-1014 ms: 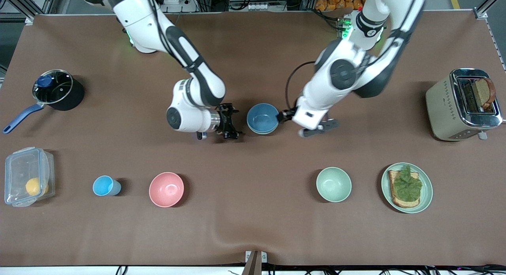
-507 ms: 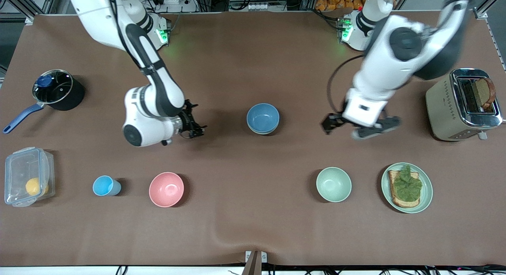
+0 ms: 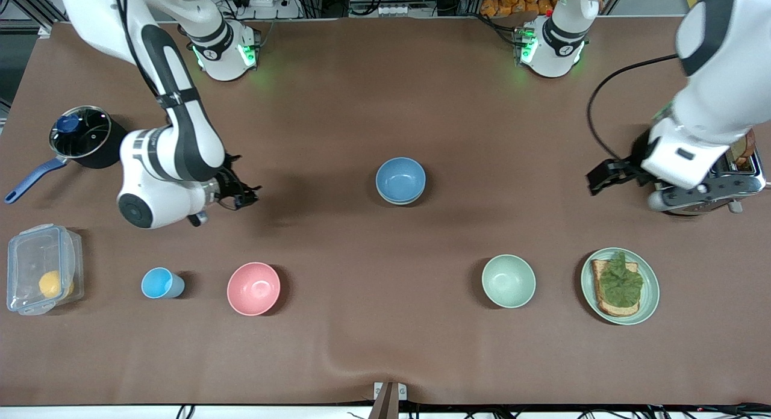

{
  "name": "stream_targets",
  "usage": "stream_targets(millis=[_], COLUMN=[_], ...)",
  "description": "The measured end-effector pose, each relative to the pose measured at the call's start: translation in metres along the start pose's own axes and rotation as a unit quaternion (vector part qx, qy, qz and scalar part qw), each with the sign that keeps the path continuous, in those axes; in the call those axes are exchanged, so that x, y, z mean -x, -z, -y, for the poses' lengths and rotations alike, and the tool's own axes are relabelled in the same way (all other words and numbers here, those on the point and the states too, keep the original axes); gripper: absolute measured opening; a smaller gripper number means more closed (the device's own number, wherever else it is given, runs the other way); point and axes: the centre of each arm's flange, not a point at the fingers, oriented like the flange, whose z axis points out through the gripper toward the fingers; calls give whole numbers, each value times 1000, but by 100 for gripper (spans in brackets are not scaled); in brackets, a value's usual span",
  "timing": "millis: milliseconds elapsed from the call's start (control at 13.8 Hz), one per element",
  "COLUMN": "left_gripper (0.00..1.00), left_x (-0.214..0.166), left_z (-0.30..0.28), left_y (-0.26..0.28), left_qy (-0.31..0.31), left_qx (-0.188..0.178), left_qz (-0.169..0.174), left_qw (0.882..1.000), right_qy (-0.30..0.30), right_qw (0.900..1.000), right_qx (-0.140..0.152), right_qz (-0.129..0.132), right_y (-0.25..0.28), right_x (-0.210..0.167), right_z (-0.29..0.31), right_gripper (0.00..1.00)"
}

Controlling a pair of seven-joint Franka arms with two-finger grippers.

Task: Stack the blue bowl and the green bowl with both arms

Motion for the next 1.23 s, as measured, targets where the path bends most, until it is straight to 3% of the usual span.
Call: stream_targets(millis=[217, 434, 796, 1014, 1231], left_gripper=[100, 100, 100, 100, 100], left_x=[1, 2, 10, 23, 40], left_z=[9, 15, 45, 41, 40], left_y=[17, 28, 44, 47, 42], left_qy=[-7, -22, -62, -68, -70], left_qx=[-4, -7, -20, -26, -33], left_qz=[5, 10, 28, 39, 45], left_qw=[1000, 1000, 998, 997, 996], right_qy=[74, 168, 321, 384, 408], right_qw=[996, 982, 932, 898, 871], right_qx=[-3, -24, -53, -76, -102], right_qz=[-41, -78, -158, -202, -254], right_y=[36, 87, 157, 199, 243], right_x=[-22, -63, -66, -35, 15], right_z=[-30, -80, -130, -150, -174], right_gripper=[100, 100, 100, 100, 100])
